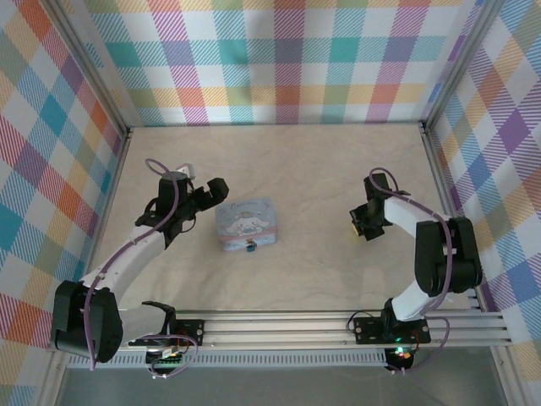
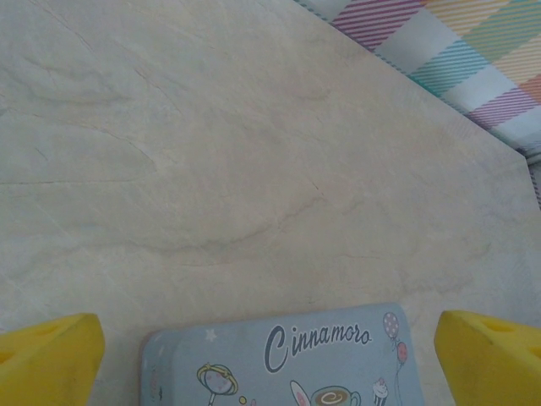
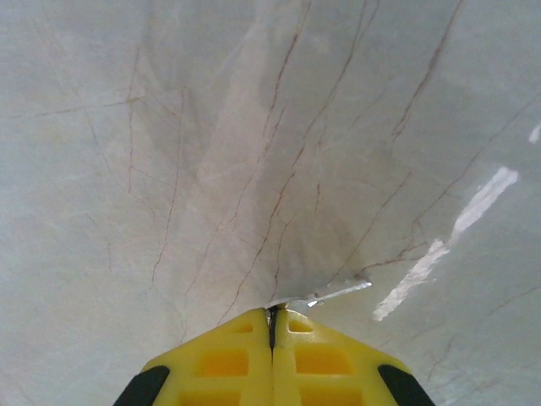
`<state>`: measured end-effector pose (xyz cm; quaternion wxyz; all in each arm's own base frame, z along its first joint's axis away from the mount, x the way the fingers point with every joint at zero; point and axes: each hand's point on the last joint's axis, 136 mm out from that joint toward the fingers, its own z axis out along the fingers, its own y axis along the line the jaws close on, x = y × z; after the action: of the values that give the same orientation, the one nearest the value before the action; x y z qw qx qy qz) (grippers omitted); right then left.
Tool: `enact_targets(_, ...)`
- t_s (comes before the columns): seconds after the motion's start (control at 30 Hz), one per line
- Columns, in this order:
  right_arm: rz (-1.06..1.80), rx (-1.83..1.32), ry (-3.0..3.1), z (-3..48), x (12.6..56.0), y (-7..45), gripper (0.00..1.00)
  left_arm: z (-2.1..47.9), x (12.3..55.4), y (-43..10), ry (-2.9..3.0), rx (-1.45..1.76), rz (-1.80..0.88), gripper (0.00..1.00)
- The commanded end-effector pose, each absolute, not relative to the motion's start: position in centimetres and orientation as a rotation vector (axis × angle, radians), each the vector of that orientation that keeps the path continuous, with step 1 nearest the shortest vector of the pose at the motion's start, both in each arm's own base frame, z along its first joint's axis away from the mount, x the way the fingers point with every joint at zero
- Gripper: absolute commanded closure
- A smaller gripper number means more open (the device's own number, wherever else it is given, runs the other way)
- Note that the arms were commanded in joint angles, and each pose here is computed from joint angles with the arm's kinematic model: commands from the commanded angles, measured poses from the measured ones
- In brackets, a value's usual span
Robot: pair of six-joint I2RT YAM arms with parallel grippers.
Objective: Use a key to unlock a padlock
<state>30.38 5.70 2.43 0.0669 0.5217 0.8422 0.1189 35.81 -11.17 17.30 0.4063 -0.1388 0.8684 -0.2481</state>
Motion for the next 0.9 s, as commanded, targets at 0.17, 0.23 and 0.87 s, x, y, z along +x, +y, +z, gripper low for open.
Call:
enact_targets(0.17,0.496,0.938,2.526,6.2,32.1,6.5,1.0,19.4,35.6,-13.7,2.179,-0.298,-0.784,0.0)
enact_targets(0.23,0.582,0.746,2.478,8.2,32.6,7.6,1.0,19.7,35.3,-14.4,2.181,-0.295,-0.843,0.0)
enact_targets(0.87,1.143,-0.136,2.224,22.8,32.7,21.1,1.0,22.2,34.9,-22.3,2.216,-0.644,-1.54,0.04)
